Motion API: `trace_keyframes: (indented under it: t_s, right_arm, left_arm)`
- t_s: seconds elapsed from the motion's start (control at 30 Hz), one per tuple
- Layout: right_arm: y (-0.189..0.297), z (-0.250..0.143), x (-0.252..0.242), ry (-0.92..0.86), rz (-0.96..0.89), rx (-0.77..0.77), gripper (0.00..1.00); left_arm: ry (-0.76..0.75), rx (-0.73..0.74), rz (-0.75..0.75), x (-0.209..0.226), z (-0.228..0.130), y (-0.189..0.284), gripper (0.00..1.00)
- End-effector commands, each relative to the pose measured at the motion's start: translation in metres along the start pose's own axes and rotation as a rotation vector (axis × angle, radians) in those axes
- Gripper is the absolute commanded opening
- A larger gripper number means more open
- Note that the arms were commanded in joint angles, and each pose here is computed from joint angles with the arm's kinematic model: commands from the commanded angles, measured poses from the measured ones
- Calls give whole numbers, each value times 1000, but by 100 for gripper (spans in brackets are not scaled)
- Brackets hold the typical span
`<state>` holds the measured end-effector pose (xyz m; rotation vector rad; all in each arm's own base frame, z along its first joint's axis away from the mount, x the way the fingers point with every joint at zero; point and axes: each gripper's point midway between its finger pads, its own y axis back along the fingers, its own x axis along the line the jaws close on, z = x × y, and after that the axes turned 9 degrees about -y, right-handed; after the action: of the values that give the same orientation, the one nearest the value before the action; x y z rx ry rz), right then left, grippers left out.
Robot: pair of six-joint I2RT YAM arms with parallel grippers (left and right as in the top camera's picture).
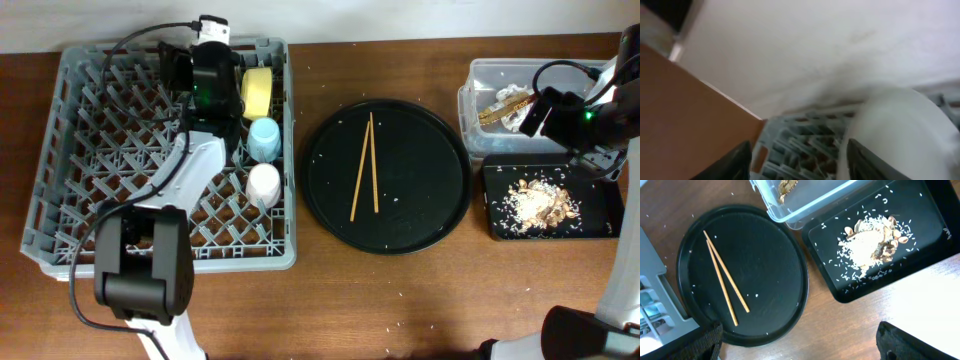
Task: Sort waste into correct bins and load items into the dishwasher rack
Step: 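Lift the white plate and stand it upright in the rack, then grasp one wooden chopstick on the tray with the left gripper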
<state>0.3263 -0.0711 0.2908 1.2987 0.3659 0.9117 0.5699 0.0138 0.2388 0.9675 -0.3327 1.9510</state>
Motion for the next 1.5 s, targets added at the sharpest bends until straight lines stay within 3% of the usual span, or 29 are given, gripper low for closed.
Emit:
trace_keyframes:
  t_s: [0.0, 0.07, 0.17, 0.23, 0.3, 0.33, 0.37, 0.4, 0.47, 0.53, 0.57, 0.67, 0.8, 0.83, 0.87, 0.93, 1.13, 1.23, 1.3, 1.4, 1.47]
  right_arm:
    - [7, 2, -1, -11, 2, -25, 98]
    - [7, 2, -1, -11, 2, -25, 98]
    - [7, 2, -1, -11, 2, -25, 98]
    - [7, 2, -1, -11, 2, -25, 99]
    - [7, 2, -1, -11, 2, -25, 99]
    - [7, 2, -1, -11, 2, -25, 98]
    - [7, 2, -1, -11, 2, -25, 98]
    - [7, 2, -1, -11, 2, -25, 98]
    - [7, 2, -1, -11, 2, -25, 98]
    - [7, 2, -1, -11, 2, -25, 98]
    - [7, 2, -1, -11, 2, -25, 98]
    - [7, 2, -1, -11, 2, -25, 98]
    - [7, 2, -1, -11, 2, -25, 98]
    - [7, 2, -1, -11, 2, -25, 98]
    - [7, 2, -1, -11, 2, -25, 98]
    - [7, 2, -1, -11, 2, -25, 99]
    - [7, 2, -1, -11, 2, -25, 98]
    - [7, 2, -1, -11, 2, -25, 98]
    - [7, 2, -1, -11, 2, -25, 99]
    - [7, 2, -1, -11, 2, -25, 98]
    - [7, 2, -1, -11, 2, -25, 98]
  left_arm:
    - [101, -33, 119, 58, 35, 38, 73]
    - [92, -73, 75, 66, 58, 71, 76]
    - [-36, -99, -67, 39, 75, 126, 76]
    - [-217, -156, -358, -37, 74, 179, 76]
    - [-310, -241, -753, -110, 64, 241, 81]
    - [-236, -235, -911, -134, 62, 267, 86]
    - [-68, -145, -1030, -155, 58, 283, 93]
    - [95, 4, -1097, -179, 46, 288, 95]
    - [178, 142, -1164, -212, 28, 295, 96]
    - [169, 268, -1221, -253, -2, 304, 99]
    - [129, 300, -1336, -270, -13, 322, 99]
    - [102, 318, -1477, -274, -17, 346, 99]
    - [110, 357, -1533, -274, -20, 357, 92]
    - [110, 363, -1550, -274, -21, 360, 92]
    - [125, 370, -1587, -272, -16, 366, 99]
    - [209, 490, -1566, -256, -2, 364, 99]
    - [145, 468, -1197, -163, 46, 319, 99]
    - [123, 494, -1147, -177, 36, 307, 90]
    - [90, 530, -1118, -197, 22, 300, 89]
    - [50, 598, -1103, -224, 0, 294, 73]
    - [27, 654, -1090, -243, -17, 291, 69]
